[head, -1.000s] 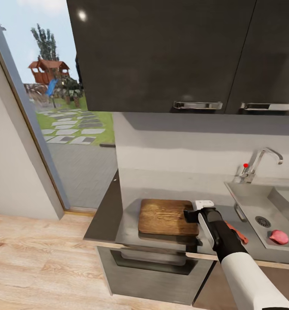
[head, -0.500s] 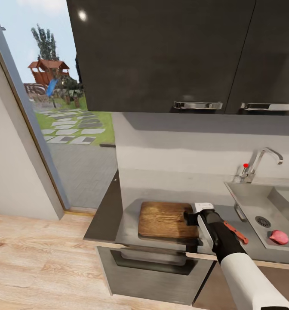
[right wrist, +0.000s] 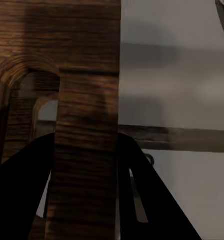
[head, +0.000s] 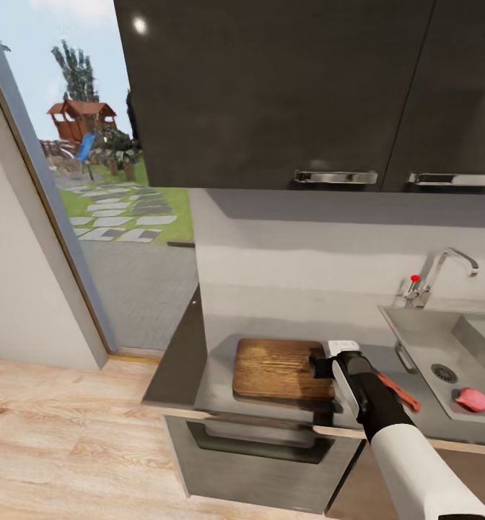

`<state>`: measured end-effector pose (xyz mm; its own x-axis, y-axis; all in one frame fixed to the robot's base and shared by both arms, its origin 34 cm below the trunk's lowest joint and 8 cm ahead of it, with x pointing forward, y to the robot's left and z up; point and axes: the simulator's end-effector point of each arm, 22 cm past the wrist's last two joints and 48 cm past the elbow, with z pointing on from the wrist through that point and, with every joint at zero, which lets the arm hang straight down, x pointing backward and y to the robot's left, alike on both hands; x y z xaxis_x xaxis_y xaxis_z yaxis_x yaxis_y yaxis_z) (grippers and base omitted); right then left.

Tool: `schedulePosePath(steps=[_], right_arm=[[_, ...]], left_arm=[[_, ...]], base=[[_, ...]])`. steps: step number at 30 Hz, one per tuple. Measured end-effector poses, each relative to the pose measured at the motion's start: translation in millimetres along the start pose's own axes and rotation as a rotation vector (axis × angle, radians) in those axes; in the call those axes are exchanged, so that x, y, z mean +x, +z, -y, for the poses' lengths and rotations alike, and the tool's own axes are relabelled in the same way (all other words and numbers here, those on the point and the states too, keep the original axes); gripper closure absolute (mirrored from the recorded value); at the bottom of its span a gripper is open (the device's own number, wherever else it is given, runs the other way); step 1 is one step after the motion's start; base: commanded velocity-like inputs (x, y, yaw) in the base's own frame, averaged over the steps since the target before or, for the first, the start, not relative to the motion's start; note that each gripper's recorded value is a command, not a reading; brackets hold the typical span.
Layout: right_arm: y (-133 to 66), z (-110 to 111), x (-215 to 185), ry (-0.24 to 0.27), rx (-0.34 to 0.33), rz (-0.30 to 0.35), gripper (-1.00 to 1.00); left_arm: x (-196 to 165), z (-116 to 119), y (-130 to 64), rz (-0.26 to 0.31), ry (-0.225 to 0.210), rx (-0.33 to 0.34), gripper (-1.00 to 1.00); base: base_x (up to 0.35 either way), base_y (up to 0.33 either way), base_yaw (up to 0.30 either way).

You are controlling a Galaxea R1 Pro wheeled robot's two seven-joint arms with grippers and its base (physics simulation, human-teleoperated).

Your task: In the kitchen, take the Vidalia onion out of the sink, dice it on the chopping board with the paring knife, put the diced onion into the bowl on the countertop, then place both the paring knife and the chopping board into the sink.

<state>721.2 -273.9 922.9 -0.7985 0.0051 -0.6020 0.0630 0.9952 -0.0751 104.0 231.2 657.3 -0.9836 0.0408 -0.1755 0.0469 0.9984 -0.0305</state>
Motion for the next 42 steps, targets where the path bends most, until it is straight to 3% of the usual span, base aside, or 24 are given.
schedulePosePath(steps=[42], right_arm=[[0.0, 0.7, -0.6, 0.001, 0.001, 0.001, 1.0]], left_arm=[[0.6, -0.4, 0.0, -0.002, 0.0, -0.001, -1.0]], base=[[0.012, -0.009, 0.0]])
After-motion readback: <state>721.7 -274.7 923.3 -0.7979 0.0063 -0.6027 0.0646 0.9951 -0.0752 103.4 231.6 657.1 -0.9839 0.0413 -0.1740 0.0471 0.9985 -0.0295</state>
